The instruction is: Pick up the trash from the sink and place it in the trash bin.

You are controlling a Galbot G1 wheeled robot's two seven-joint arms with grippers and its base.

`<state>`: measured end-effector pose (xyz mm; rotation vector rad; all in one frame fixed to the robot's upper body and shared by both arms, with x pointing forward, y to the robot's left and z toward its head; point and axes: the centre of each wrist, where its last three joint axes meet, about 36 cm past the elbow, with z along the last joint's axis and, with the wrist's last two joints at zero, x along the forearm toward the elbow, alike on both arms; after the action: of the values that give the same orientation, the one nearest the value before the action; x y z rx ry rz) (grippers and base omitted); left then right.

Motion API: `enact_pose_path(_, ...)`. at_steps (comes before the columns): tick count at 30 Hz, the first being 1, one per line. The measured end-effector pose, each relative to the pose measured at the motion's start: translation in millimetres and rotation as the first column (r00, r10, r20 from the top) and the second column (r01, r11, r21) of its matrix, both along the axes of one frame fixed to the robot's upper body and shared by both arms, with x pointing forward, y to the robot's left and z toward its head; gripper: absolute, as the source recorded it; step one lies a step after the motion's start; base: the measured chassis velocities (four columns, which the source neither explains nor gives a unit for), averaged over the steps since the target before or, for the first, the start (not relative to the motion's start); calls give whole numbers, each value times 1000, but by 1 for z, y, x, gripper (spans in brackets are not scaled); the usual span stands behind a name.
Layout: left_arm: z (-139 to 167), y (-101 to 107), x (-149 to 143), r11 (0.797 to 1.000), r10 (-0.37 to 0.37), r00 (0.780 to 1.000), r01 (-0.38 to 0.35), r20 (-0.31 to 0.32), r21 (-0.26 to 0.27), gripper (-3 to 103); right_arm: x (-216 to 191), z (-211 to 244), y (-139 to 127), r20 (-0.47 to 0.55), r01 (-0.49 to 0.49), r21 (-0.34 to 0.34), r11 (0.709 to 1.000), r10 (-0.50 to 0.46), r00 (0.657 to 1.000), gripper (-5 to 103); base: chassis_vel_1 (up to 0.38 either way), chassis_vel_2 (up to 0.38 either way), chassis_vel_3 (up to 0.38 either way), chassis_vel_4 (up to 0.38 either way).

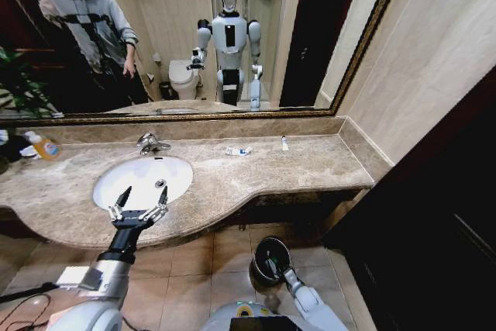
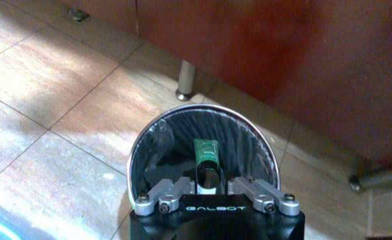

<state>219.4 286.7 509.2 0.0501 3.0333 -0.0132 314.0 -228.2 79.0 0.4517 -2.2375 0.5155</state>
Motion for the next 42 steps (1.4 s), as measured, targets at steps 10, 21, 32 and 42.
enact_pose_path(10,0,0,0,1000,0,1000,0,0,0,100,12,-12,4,-1,-34,-21,999,34,999,20,0,0,0,0)
enact_pose_path(21,0,0,0,1000,0,1000,0,0,0,100,6,-20,-4,-4,-47,-28,998,47,999,38,0,0,0,0)
enact_pose_path(32,0,0,0,1000,0,1000,0,0,0,100,-4,-18,-8,3,-54,-27,998,54,999,77,0,0,0,0)
enact_pose_path(42,0,0,0,1000,0,1000,0,0,0,100,-14,-19,-12,2,-50,-28,998,50,999,100,0,0,0,0)
